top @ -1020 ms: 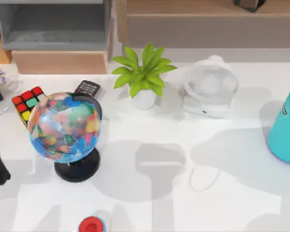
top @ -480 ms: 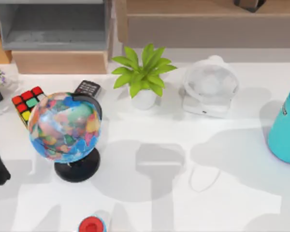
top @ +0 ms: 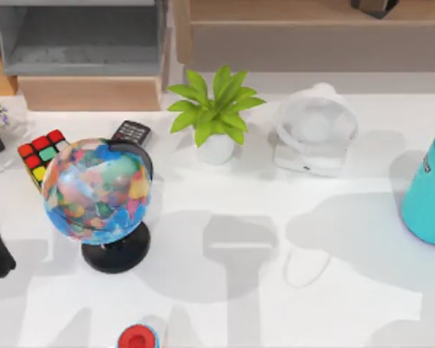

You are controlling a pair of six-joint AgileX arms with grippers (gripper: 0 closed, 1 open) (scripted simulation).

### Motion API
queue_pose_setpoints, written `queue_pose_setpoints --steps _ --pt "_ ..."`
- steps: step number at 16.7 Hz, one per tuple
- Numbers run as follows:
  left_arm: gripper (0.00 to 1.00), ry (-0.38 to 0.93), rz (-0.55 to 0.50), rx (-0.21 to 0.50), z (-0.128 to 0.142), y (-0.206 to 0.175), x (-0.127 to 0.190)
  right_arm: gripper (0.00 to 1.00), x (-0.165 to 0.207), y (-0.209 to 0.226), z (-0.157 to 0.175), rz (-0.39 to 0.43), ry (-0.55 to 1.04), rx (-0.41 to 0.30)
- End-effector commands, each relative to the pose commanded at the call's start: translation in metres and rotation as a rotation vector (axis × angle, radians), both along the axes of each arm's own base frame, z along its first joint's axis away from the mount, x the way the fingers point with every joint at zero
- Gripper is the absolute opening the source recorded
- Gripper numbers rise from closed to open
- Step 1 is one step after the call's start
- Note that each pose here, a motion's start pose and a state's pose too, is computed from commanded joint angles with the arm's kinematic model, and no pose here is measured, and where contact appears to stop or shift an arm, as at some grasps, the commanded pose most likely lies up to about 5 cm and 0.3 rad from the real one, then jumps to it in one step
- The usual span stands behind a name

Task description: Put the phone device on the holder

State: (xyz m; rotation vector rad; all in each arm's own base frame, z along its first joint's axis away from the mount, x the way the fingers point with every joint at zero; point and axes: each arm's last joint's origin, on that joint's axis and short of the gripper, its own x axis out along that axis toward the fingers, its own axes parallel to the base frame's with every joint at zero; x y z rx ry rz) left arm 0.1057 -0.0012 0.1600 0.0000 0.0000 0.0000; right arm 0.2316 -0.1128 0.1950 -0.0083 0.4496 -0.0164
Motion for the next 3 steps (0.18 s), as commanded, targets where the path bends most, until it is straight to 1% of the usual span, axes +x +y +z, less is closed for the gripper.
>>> queue_pose_setpoints --steps 3 --pt "1.0 0.0 0.0 0.0 0.0 0.0 0.0 1.0 0.0 0.0 0.0 0.0 0.0 0.0"
